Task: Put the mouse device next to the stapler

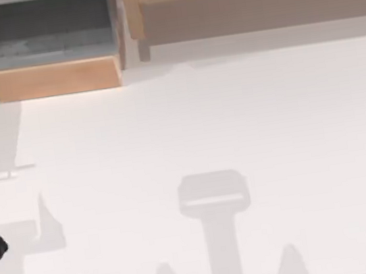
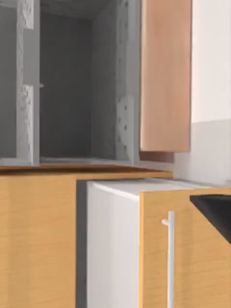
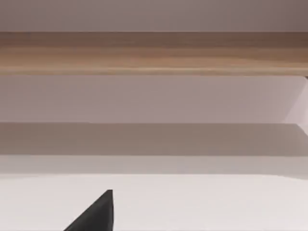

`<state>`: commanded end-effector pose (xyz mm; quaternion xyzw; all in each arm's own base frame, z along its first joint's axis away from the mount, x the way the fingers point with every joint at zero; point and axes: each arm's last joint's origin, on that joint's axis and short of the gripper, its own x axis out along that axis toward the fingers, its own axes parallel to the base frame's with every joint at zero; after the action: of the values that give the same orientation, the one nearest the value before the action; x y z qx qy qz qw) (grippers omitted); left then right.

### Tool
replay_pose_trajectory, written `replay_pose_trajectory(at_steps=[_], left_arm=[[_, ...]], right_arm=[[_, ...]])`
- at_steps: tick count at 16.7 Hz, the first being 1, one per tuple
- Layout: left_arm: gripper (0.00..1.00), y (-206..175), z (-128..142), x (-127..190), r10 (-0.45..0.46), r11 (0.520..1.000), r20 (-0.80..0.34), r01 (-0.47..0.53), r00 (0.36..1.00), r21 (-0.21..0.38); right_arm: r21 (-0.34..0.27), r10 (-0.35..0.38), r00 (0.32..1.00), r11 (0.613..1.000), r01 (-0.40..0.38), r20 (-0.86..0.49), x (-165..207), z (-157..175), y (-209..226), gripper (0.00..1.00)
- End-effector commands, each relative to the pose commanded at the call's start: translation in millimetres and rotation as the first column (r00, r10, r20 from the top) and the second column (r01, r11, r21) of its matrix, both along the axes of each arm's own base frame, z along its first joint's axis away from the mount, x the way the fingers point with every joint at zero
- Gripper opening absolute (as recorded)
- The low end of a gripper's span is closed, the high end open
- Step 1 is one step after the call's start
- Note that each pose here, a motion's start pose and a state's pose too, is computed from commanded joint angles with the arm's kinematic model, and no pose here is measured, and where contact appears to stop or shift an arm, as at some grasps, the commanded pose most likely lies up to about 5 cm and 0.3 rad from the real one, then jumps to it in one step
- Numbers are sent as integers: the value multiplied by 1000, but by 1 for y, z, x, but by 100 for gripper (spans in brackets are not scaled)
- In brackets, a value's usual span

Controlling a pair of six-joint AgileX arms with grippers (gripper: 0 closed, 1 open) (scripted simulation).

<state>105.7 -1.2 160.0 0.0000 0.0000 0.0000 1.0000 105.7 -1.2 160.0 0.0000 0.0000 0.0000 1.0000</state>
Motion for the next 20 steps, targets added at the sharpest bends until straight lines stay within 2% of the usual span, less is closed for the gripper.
replay_pose_trajectory(at_steps=[3, 6, 12, 16, 20], left_arm=[[100, 0, 2, 0, 2, 1000, -6, -2, 1000, 2], [100, 2, 17, 1, 20, 1000, -58, -19, 998, 19], [100, 12, 85, 24, 95, 994, -299, -71, 950, 88], [100, 29, 135, 73, 146, 987, -512, -90, 846, 132], [100, 60, 163, 150, 170, 985, -712, -90, 682, 149]], right_arm=[[0, 0, 1000, 1000, 0, 0, 0, 0, 0, 100], [0, 0, 1000, 1000, 0, 0, 0, 0, 0, 100], [0, 0, 1000, 1000, 0, 0, 0, 0, 0, 100], [0, 0, 1000, 1000, 0, 0, 0, 0, 0, 100], [0, 0, 1000, 1000, 0, 0, 0, 0, 0, 100]])
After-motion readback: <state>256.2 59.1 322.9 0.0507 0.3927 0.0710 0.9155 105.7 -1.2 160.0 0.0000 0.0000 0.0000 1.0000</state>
